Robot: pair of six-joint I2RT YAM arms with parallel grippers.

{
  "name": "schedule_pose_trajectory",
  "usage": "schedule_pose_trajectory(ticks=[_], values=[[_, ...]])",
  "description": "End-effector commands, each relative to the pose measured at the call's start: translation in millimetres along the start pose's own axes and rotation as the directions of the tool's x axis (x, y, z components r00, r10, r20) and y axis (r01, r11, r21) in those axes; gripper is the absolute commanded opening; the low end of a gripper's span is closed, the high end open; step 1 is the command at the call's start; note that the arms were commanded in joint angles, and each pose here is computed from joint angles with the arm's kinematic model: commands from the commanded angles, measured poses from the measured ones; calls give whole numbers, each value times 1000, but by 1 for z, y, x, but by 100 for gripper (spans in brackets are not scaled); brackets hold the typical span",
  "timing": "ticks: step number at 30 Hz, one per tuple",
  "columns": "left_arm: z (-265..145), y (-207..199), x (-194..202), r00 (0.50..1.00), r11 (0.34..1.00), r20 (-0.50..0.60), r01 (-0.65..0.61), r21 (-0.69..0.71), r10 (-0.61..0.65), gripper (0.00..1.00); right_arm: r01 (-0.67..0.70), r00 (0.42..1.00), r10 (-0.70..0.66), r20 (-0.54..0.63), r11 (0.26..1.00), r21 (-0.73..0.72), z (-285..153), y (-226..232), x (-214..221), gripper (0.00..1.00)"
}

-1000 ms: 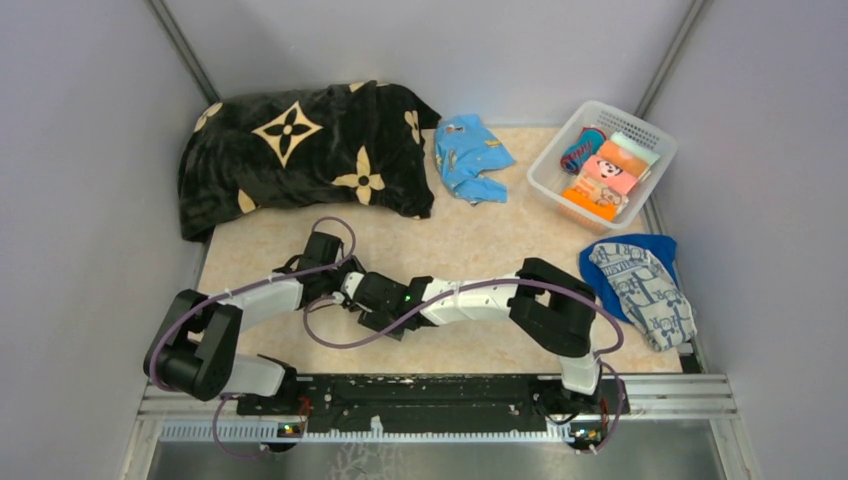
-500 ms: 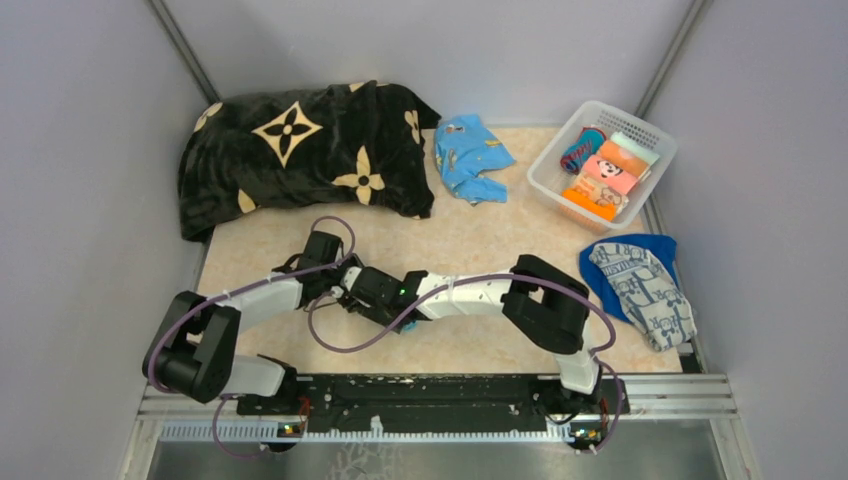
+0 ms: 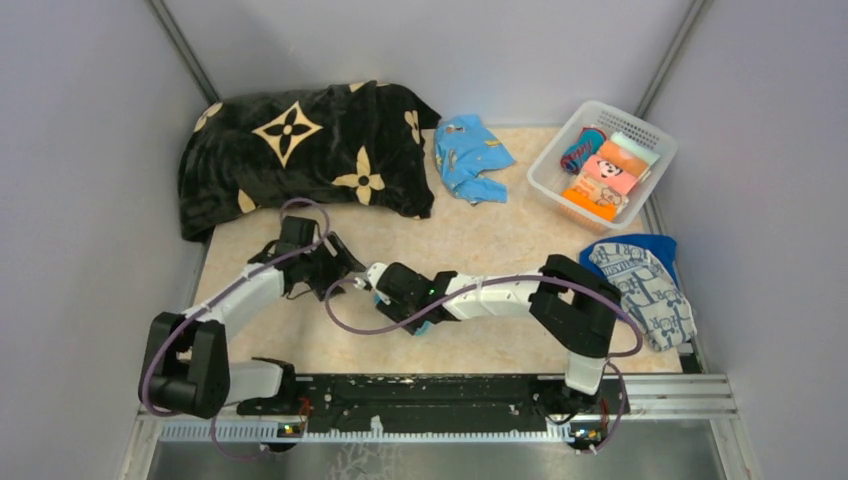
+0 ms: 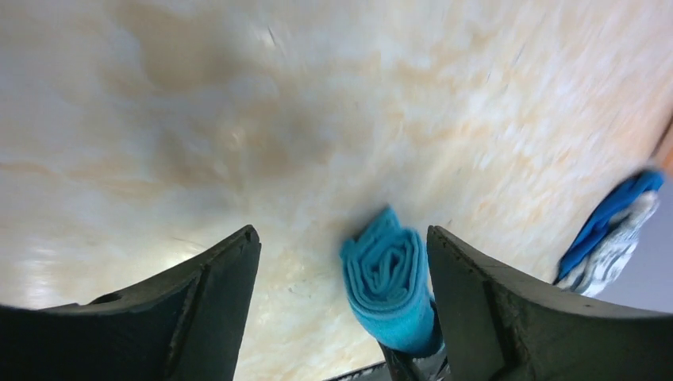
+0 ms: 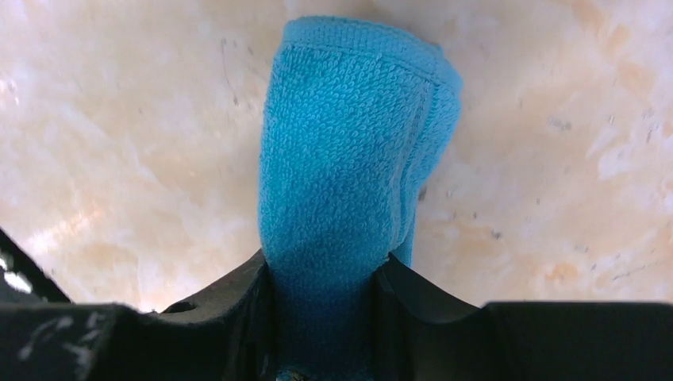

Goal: Roll the towels
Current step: Pick up the towel at the center of the board.

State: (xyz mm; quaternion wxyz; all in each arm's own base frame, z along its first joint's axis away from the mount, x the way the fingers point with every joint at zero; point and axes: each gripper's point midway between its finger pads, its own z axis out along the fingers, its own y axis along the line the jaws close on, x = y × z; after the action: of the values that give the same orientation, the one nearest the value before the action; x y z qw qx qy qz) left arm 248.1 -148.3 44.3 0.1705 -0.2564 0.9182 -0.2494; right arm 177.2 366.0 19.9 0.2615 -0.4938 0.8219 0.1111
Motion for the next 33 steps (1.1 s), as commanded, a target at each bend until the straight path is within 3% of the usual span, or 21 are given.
schedule_pose_trajectory(ticks=[1,7,8,12,18,24,29,33], values=[[-27,9,-46,995,999,101,-16,-44,20,84,-97,975,91,-202,995,-21,-20,-12,69,10],[-66,5,-94,972,993,215,-71,-95,90,87,-279,952,286,-109,957,76,-58,-63,49,5],[-75,-1,-102,964,990,240,-97,-97,118,88,-322,939,331,-88,941,101,-65,-76,45,1],[-107,-27,-129,908,967,333,-240,-89,256,90,-505,860,509,42,837,211,-102,-136,31,0],[-139,-34,-154,799,920,457,-351,-173,391,94,-713,692,659,294,559,424,-173,-250,34,0],[-122,-28,-148,804,908,424,-385,-164,417,95,-809,534,679,504,235,539,-239,-348,49,0],[-121,-26,-146,807,902,405,-396,-169,430,96,-789,492,621,610,22,614,-275,-418,57,0],[-117,-23,-145,811,900,390,-400,-174,436,97,-734,498,619,607,-72,675,-270,-461,67,0]])
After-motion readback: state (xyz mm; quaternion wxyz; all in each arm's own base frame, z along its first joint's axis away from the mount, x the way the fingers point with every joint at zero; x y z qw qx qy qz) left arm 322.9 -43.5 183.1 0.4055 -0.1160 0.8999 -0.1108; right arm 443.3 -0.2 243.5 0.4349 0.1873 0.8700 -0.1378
